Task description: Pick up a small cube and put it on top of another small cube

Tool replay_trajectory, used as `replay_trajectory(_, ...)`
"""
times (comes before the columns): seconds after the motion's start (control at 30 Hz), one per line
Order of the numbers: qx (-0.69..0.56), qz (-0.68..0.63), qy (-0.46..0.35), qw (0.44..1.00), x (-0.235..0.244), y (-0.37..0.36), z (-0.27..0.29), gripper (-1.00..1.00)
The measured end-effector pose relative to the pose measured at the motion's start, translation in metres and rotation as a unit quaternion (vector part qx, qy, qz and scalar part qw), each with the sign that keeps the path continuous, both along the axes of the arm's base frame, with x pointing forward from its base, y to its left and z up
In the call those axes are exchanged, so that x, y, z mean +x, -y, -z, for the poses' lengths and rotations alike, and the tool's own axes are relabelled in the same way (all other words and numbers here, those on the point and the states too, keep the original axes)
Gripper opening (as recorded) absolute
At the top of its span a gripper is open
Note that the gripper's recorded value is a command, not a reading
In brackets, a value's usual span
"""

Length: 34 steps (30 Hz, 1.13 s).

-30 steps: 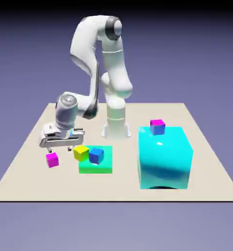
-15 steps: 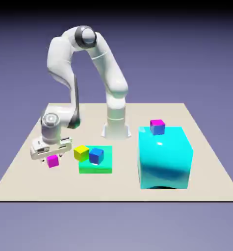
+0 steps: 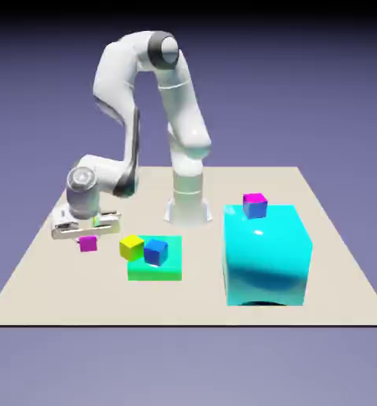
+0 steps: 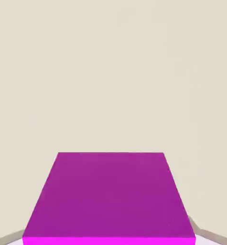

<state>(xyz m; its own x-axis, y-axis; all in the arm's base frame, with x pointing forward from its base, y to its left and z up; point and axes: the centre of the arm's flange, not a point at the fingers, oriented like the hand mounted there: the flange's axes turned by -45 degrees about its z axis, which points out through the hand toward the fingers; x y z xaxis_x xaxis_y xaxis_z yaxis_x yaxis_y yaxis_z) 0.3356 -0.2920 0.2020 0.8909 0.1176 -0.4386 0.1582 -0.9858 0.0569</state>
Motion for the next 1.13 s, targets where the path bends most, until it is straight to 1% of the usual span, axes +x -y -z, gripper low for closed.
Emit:
replay_trajectory(0.2,-0.025,0.114,0.003,0.993,0.004,-0.012,-0.022,-1.00)
replay_trajectory(0.4,-0.036,0.225,0.017,0.974,0.011,-0.029,-0.047,-1.00)
replay_trajectory(0.6,-0.026,0.331,0.034,0.943,0.019,-0.051,-0.074,-1.00)
replay_trajectory(0.83,0.017,0.443,0.042,0.895,0.027,-0.081,-0.104,-1.00)
replay_trajectory(0.9,0.018,0.446,0.042,0.894,0.027,-0.081,-0.104,-1.00)
replay_trajectory(1.03,0.018,0.445,0.042,0.894,0.016,-0.093,-0.045,-1.00)
replay_trajectory(1.07,0.018,0.445,0.042,0.895,0.014,-0.095,-0.038,1.00)
replay_trajectory(1.13,0.017,0.442,0.042,0.896,0.015,-0.097,-0.038,1.00)
